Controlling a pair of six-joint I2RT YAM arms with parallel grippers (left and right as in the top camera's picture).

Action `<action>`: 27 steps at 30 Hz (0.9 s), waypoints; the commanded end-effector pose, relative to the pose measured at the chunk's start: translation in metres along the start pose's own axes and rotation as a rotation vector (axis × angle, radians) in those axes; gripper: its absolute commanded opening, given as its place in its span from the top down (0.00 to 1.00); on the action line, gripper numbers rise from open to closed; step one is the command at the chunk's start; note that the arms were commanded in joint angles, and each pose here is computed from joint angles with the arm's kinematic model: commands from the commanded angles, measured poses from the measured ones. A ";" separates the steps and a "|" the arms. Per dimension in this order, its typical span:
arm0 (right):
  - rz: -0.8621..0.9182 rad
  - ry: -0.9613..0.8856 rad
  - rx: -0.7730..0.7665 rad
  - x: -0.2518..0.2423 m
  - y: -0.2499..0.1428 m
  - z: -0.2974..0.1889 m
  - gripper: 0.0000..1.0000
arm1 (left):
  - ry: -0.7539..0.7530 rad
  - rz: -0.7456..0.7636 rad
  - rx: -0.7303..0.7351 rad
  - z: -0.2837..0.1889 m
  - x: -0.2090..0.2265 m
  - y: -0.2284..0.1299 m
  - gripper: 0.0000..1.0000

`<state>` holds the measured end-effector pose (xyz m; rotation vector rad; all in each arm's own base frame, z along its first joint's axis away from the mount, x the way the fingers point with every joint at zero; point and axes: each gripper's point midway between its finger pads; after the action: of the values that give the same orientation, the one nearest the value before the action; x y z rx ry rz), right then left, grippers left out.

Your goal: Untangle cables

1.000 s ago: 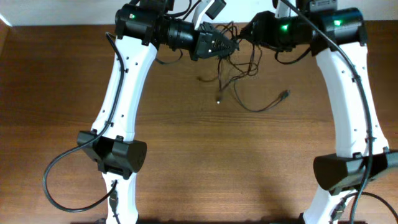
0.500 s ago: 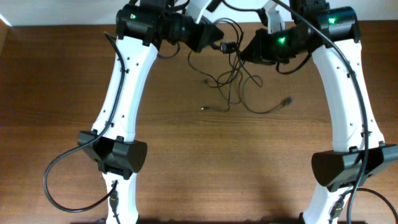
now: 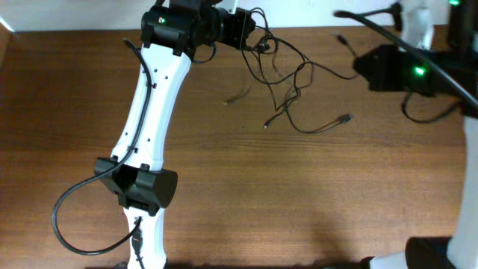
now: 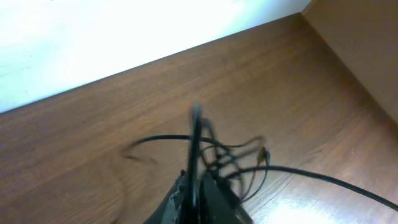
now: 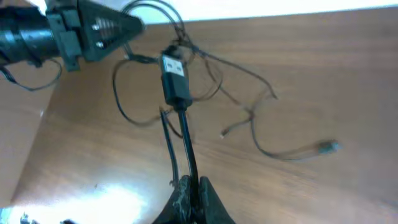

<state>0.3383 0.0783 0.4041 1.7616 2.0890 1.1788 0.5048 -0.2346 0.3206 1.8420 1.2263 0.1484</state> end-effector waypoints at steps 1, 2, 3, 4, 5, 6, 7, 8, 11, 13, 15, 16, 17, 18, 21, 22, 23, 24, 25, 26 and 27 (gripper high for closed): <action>0.060 -0.119 -0.015 -0.031 -0.010 -0.026 0.96 | 0.087 0.010 -0.072 -0.026 0.007 0.018 0.94; 0.091 -0.184 -0.009 -0.046 -0.015 -0.034 0.96 | 0.130 0.009 -0.077 -0.027 0.014 0.019 0.95; 0.125 -0.238 -0.004 -0.060 -0.021 -0.042 0.96 | 0.187 0.006 -0.083 -0.028 0.024 0.020 0.96; 0.164 -0.283 -0.006 -0.074 -0.026 -0.053 0.96 | 0.268 0.003 -0.090 -0.032 0.037 0.021 0.97; 0.195 -0.307 -0.016 -0.082 -0.029 -0.061 0.96 | 0.340 0.000 -0.096 -0.035 0.049 0.021 0.97; 0.223 -0.333 -0.033 -0.091 -0.032 -0.070 0.96 | 0.409 -0.003 -0.100 -0.040 0.060 0.022 0.98; 0.256 -0.370 -0.062 -0.100 -0.034 -0.084 0.96 | 0.497 -0.006 -0.105 -0.046 0.074 0.022 0.99; 0.288 -0.411 -0.098 -0.109 -0.037 -0.100 0.96 | 0.583 -0.009 -0.109 -0.054 0.086 0.021 0.99; 0.340 -0.466 -0.170 -0.117 -0.044 -0.128 0.96 | 0.712 -0.012 -0.111 -0.067 0.104 0.020 0.99; 0.336 -0.417 -0.190 -0.108 -0.041 -0.129 0.96 | 0.711 -0.013 -0.108 -0.067 0.104 0.019 1.00; 0.318 -0.384 -0.174 -0.104 -0.042 -0.124 0.96 | 0.685 -0.013 -0.105 -0.064 0.101 0.019 1.00; 0.312 -0.366 -0.167 -0.101 -0.043 -0.122 0.91 | 0.661 -0.012 -0.102 -0.062 0.097 0.019 1.00; 0.266 -0.321 -0.168 -0.094 -0.040 -0.120 0.71 | 0.622 -0.012 -0.098 -0.058 0.092 0.018 1.00; 0.264 -0.294 -0.174 -0.089 -0.038 -0.119 0.57 | 0.592 -0.011 -0.095 -0.055 0.088 0.018 1.00; 0.251 -0.229 -0.184 -0.078 -0.034 -0.115 0.25 | 0.466 -0.009 -0.081 -0.044 0.069 0.016 1.00; 0.235 -0.211 -0.178 -0.073 -0.033 -0.112 0.22 | 0.437 -0.009 -0.077 -0.041 0.065 0.016 1.00; 0.222 -0.198 -0.171 -0.069 -0.033 -0.109 0.22 | 0.412 -0.008 -0.075 -0.040 0.061 0.015 1.00; 0.204 -0.177 -0.158 -0.062 -0.032 -0.104 0.21 | 0.341 -0.006 -0.069 -0.036 0.049 0.015 1.00; 0.181 -0.149 -0.139 -0.055 -0.031 -0.097 0.22 | 0.270 -0.003 -0.068 -0.035 0.036 0.015 1.00; 0.169 -0.135 -0.128 -0.051 -0.030 -0.093 0.21 | 0.216 0.001 -0.071 -0.035 0.026 0.017 1.00; 0.152 -0.112 -0.112 -0.047 -0.028 -0.086 0.21 | 0.150 0.008 -0.079 -0.038 0.012 0.020 1.00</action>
<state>0.2736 -0.0177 0.4299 1.9511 1.7318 1.1432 0.5286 -0.1786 0.3043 1.8528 1.4793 0.4947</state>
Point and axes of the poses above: each gripper's point midway between its finger pads, its own z axis out along the fingers, its own x axis along the line the jaws close on, y = z × x, and after that the axes turned 5 degrees about -z, right-handed
